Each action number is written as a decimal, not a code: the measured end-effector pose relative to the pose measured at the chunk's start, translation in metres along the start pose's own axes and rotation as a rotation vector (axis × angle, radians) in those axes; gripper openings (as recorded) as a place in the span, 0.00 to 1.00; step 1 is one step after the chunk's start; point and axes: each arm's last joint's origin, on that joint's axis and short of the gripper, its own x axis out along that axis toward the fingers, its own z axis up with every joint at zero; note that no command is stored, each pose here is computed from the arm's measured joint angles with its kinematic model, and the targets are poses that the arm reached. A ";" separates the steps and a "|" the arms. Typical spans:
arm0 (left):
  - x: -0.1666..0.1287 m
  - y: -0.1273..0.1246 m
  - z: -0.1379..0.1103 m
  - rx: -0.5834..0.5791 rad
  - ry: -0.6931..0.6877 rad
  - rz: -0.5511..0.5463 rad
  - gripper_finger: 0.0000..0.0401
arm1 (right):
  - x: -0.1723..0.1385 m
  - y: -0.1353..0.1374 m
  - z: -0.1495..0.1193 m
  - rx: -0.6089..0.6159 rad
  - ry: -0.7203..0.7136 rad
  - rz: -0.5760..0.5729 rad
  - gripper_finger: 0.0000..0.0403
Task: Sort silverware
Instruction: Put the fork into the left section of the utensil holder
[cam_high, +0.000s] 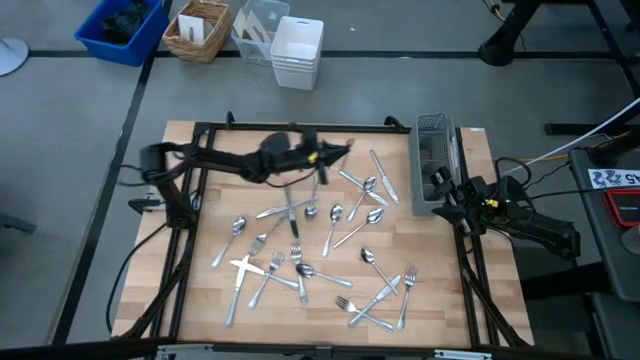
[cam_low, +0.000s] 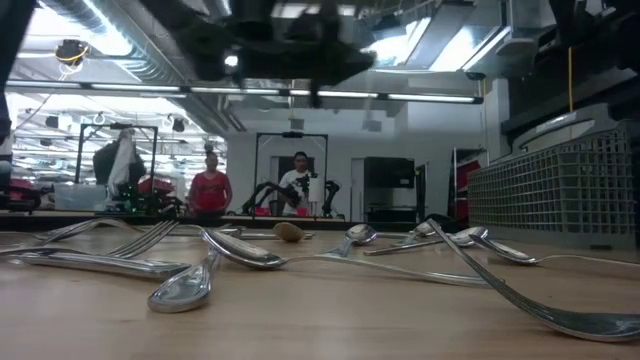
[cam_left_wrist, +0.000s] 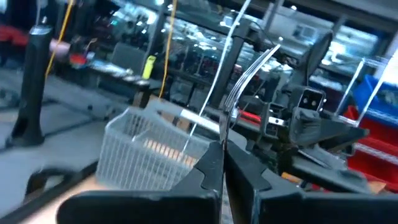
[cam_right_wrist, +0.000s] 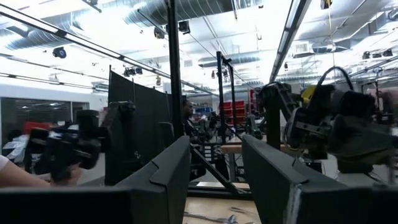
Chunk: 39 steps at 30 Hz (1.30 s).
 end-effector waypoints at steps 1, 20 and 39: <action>0.012 0.000 0.000 0.023 -0.011 -0.004 0.00 | 0.000 0.000 0.000 0.000 -0.001 0.000 0.37; 0.169 0.048 -0.017 0.183 -0.274 -0.021 0.00 | 0.000 0.001 0.003 -0.019 -0.021 0.016 0.37; 0.195 0.063 -0.043 0.237 -0.343 -0.024 0.00 | 0.000 -0.001 0.002 -0.065 -0.032 -0.049 0.37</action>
